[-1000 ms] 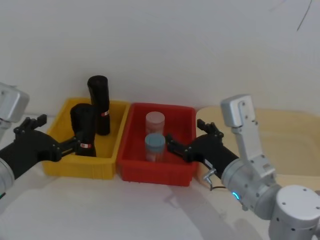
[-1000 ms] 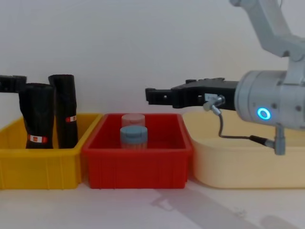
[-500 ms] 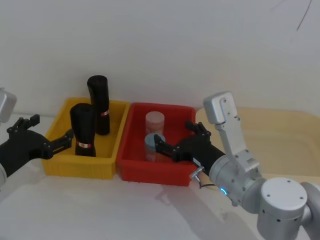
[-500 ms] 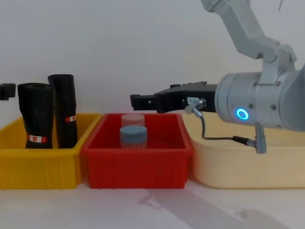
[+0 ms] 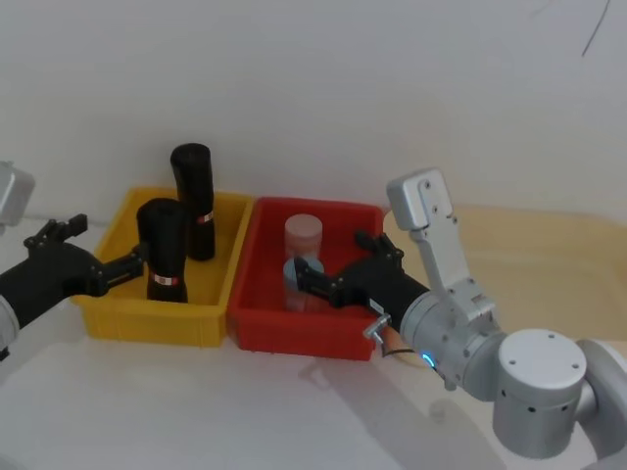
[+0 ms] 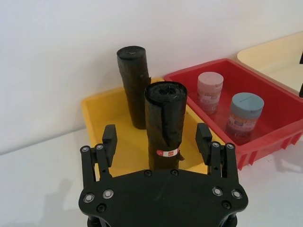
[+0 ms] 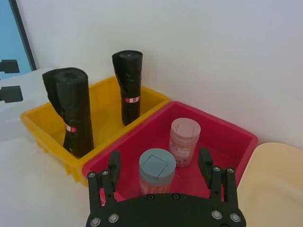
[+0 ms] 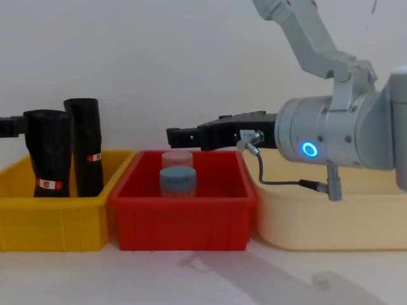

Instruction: Pick up the garbage bag with the one hand and transfer it to the other hand.

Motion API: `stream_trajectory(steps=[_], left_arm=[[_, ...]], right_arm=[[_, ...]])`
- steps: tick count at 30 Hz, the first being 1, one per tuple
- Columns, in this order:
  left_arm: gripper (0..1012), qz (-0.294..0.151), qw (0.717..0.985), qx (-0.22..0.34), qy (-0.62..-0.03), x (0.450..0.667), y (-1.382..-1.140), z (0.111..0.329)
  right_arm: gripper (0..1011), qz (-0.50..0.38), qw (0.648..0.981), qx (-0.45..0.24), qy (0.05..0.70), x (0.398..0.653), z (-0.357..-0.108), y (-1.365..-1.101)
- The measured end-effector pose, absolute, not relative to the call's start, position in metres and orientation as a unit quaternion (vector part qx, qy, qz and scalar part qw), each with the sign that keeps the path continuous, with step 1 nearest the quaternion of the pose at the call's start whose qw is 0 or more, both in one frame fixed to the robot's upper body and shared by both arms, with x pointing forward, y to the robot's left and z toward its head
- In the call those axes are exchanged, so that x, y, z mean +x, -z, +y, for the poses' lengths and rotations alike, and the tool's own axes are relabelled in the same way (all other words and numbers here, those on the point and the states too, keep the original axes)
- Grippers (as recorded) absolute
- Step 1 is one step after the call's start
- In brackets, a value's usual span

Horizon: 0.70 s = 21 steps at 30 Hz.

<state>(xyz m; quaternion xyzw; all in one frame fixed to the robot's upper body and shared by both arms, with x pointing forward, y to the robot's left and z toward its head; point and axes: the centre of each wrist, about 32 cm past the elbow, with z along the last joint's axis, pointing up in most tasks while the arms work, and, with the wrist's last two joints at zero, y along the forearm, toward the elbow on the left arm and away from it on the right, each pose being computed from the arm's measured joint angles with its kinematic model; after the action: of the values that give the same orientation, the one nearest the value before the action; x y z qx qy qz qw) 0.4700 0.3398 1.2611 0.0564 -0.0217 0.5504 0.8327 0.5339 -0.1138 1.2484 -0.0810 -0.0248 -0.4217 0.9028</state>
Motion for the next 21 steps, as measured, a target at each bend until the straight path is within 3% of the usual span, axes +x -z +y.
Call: stream_trajectory(steps=[21], left_arm=[[1001, 0.005, 0.872, 0.040, -0.488, 0.532, -1.250, 0.348]], right_arm=[[1001, -0.003, 0.904, -0.079, 0.421, 0.545, -0.112, -1.251]])
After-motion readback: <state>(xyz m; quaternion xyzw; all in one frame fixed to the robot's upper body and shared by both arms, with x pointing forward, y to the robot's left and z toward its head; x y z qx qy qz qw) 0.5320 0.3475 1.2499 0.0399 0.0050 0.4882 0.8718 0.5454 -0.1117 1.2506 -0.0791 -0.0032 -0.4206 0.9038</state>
